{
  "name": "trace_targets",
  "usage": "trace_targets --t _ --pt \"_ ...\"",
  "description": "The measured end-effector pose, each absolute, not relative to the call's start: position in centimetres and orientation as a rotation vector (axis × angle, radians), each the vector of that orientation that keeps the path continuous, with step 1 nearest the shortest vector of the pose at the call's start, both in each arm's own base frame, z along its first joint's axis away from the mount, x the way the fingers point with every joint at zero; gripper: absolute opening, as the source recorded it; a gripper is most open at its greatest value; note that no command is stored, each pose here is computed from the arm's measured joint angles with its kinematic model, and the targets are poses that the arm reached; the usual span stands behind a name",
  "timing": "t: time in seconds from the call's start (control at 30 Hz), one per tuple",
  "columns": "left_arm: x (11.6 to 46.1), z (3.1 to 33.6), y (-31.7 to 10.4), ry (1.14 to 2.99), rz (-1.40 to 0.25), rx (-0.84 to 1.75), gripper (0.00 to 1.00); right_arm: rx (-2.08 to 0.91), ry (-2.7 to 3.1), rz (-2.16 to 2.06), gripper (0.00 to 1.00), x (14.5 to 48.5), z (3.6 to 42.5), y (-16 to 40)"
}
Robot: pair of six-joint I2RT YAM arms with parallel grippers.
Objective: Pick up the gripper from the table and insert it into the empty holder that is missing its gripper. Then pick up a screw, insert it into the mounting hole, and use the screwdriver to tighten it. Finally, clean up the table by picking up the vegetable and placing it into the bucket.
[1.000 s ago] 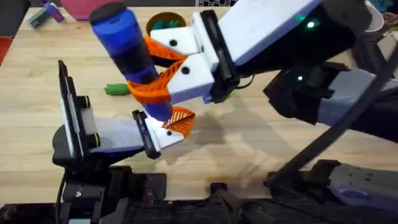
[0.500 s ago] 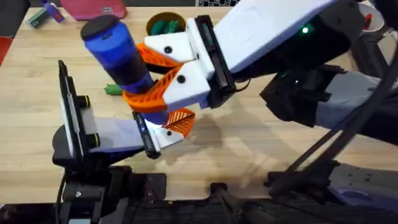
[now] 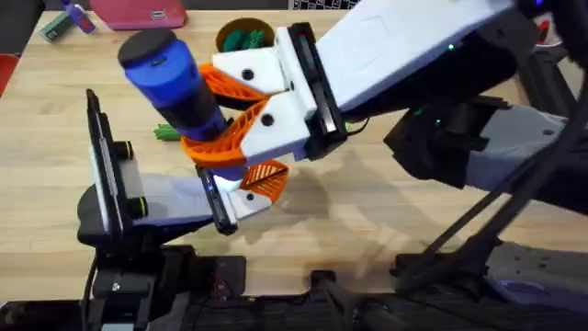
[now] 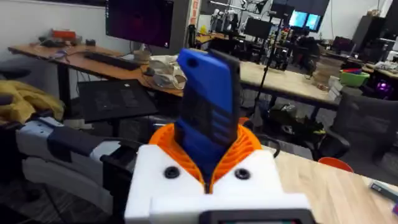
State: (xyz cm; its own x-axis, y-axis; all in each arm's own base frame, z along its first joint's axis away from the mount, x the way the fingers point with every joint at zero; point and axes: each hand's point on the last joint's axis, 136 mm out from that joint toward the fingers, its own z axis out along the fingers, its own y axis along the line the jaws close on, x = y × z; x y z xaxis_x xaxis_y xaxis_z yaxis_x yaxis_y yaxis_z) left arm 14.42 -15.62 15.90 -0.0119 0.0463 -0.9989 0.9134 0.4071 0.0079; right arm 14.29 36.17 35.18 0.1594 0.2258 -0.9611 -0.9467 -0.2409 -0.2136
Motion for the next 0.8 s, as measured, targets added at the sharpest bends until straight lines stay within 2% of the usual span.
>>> trace_targets --t 0.8 --pt "14.4 15.9 -15.6 1.415 -0.873 0.925 0.01 -1.338 0.8 1.334 0.025 14.8 34.1 36.7"
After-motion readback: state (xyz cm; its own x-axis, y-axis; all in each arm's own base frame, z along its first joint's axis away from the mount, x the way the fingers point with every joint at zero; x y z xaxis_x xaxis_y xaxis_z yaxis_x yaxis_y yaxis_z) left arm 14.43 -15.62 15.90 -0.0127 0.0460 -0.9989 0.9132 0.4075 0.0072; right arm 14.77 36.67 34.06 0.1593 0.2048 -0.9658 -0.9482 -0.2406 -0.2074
